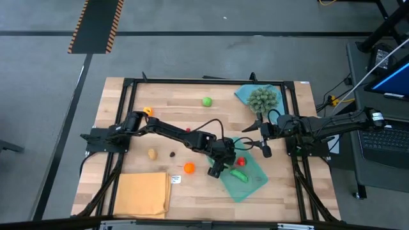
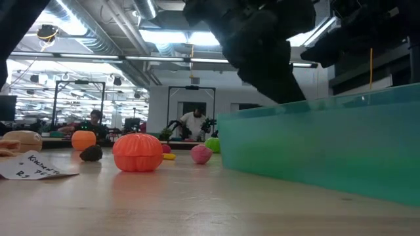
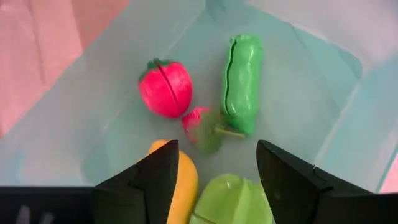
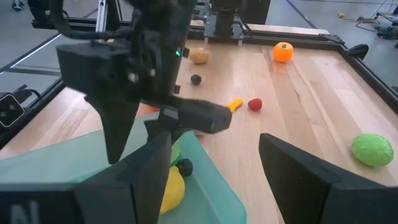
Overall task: Pick and placing Produce into tupperware
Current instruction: Put the orange into the green bin
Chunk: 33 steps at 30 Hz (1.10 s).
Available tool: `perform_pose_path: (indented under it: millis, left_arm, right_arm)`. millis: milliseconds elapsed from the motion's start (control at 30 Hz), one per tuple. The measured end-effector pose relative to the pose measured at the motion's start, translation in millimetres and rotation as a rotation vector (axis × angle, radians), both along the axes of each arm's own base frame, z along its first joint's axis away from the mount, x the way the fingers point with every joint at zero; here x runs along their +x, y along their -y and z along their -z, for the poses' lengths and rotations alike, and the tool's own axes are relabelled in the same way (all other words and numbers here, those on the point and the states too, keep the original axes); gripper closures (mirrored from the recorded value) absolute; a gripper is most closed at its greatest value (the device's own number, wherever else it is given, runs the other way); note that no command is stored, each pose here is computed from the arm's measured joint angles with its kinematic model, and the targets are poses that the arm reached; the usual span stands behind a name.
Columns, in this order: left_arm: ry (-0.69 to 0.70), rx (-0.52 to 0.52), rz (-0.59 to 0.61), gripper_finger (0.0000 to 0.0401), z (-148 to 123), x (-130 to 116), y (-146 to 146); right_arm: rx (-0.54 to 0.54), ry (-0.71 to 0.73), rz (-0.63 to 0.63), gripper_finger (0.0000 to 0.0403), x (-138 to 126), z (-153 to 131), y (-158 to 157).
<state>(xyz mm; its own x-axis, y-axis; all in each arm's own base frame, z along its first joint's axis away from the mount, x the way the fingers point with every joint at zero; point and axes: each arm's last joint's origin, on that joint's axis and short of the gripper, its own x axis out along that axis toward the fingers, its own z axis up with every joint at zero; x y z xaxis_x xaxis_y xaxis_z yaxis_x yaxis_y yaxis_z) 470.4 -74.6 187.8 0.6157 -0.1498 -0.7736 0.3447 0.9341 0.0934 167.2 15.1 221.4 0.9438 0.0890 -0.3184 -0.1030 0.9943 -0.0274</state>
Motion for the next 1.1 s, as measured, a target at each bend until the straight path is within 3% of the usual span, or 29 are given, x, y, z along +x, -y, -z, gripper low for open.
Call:
perform_pose_path:
  millis: [400,567,633,1100]
  left_arm:
    - [0.055,-0.005,-0.001,0.0197,-63,-30,-7]
    - [0.097,-0.022,-0.015,0.02,-60,-55,-11]
    - [0.172,-0.048,-0.028,0.0202,-61,-64,-12]
    - [0.484,-0.14,-0.148,0.0203,-50,-178,-33]
  right_arm:
    - [-0.002,0.013,-0.002,0.0157,0,-1,0]
    - [0.001,0.032,-0.002,0.0157,1,-3,0]
    - [0.004,0.05,-0.001,0.0157,2,-5,0]
    - [0.003,0.045,0.006,0.0157,18,3,-1]
